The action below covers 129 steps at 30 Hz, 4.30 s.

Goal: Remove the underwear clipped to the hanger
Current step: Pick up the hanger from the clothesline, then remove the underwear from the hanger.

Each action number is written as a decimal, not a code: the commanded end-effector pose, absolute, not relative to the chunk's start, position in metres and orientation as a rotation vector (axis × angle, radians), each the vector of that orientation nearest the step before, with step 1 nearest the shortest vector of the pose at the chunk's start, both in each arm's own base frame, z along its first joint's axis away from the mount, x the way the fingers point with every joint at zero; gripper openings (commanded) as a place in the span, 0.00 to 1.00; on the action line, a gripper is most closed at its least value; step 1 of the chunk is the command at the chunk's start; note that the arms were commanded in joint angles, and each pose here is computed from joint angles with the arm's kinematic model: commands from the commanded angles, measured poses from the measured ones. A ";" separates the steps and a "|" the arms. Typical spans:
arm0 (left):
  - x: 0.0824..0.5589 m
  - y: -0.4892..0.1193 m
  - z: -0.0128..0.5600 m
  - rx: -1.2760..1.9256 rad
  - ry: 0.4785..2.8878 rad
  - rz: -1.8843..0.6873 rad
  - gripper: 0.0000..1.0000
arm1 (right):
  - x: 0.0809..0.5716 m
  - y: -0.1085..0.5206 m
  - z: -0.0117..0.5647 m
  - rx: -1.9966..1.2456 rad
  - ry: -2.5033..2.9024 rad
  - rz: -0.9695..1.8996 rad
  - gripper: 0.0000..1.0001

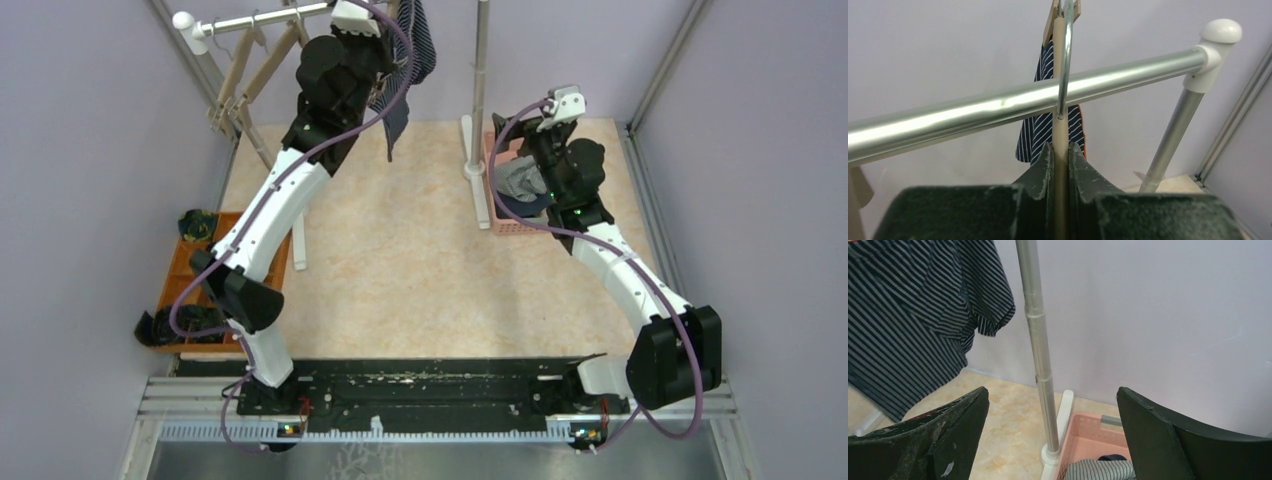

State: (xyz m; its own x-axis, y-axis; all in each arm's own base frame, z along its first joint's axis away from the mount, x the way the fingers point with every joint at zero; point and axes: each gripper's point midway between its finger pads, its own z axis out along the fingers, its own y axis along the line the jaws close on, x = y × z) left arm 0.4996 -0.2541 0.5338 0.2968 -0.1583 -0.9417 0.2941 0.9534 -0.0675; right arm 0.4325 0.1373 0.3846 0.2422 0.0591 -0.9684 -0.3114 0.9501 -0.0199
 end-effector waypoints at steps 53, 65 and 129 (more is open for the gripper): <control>0.246 -0.263 0.416 0.864 1.230 -0.827 0.00 | 0.238 0.206 0.453 -1.487 0.959 1.101 0.93; 0.230 -0.282 0.451 0.911 1.138 -1.013 0.00 | 0.233 0.205 0.446 -1.476 0.962 1.127 0.89; 0.222 -0.286 0.425 0.981 1.213 -1.065 0.00 | 0.252 0.219 0.451 -1.385 1.000 1.209 0.55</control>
State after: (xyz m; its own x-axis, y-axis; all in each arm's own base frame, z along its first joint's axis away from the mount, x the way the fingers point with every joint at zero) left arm 0.2273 -0.2876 0.4051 -0.0161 -0.0628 -0.9979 0.9701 0.2408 -0.0308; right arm 0.2570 0.2164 0.4374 0.0981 0.0163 -0.9950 -0.9841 -0.1474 -0.0994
